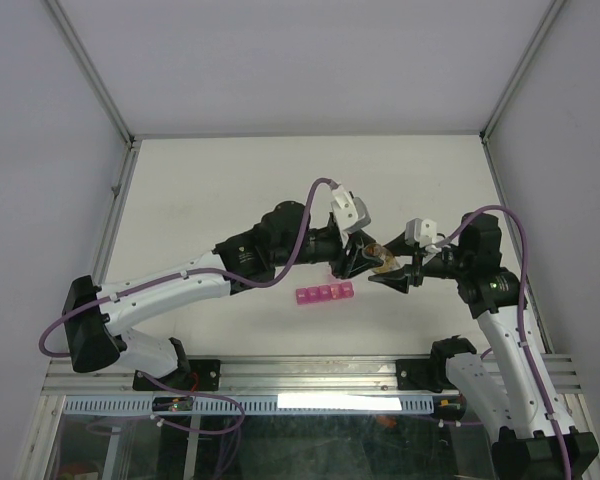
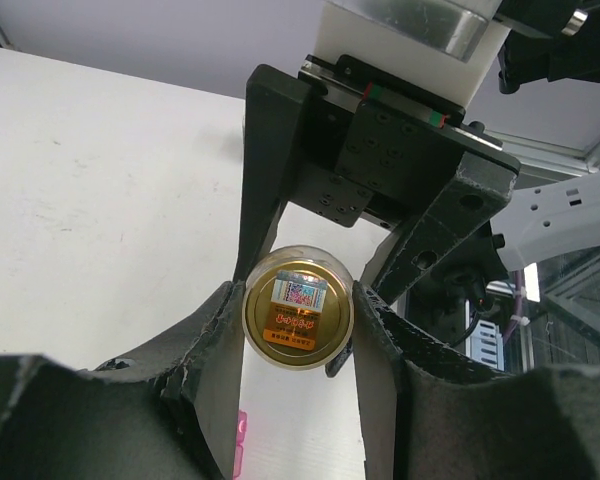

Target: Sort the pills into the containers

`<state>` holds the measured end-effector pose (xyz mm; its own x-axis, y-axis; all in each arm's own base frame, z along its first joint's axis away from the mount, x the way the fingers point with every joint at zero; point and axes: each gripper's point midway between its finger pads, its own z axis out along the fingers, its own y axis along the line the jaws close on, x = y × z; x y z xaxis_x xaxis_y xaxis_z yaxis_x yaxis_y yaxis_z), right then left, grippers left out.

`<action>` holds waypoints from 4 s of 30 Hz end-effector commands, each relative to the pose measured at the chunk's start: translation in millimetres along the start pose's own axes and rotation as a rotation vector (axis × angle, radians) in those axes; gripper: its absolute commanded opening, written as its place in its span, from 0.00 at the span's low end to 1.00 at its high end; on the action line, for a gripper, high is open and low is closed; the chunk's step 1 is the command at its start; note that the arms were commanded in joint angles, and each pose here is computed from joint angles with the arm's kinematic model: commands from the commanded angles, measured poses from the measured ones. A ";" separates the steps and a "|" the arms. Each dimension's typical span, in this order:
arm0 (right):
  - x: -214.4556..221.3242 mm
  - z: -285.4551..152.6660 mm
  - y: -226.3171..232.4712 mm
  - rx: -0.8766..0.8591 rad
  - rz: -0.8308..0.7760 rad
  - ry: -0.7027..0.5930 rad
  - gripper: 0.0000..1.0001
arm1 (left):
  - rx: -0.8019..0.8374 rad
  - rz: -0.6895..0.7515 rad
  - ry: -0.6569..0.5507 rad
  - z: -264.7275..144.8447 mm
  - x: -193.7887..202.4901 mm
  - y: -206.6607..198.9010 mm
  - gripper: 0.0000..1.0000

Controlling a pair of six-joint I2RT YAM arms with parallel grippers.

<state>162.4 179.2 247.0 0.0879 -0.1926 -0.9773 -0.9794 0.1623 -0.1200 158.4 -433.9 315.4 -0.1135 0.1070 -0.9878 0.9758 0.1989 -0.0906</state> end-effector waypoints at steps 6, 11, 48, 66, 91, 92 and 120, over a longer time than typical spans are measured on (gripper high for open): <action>-15.0 -2.0 -5.3 0.021 -0.059 -0.026 0.83 | 0.040 -0.003 -0.019 -11.3 -4.6 -1.8 0.00; -14.9 -1.9 -5.7 0.022 -0.060 -0.026 0.92 | 0.014 -0.020 -0.015 -16.0 2.4 6.6 0.00; -15.5 -2.8 -3.3 0.022 -0.078 -0.030 0.95 | -1.533 -0.568 -0.186 -341.8 127.1 355.1 0.00; -12.7 -3.3 -6.2 0.033 -0.074 -0.025 0.95 | -1.862 -0.646 0.026 -410.6 173.0 453.2 0.05; -9.8 -2.9 -7.9 0.035 -0.074 -0.019 0.95 | -1.511 -0.623 -0.081 -359.1 59.4 476.5 0.99; -9.0 -2.6 -7.8 0.033 -0.072 -0.019 0.95 | -1.380 -0.596 -0.071 -340.8 49.9 466.0 0.99; 3.1 -0.6 -19.5 0.051 -0.004 -0.016 0.94 | -0.003 0.435 0.188 -89.4 162.4 78.0 0.99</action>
<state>177.8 174.9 242.5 0.0733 -0.1873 -0.9796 -0.9709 0.2111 -0.1130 195.6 -310.0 177.6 0.1458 0.2630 -0.9537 0.9727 0.1378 0.1867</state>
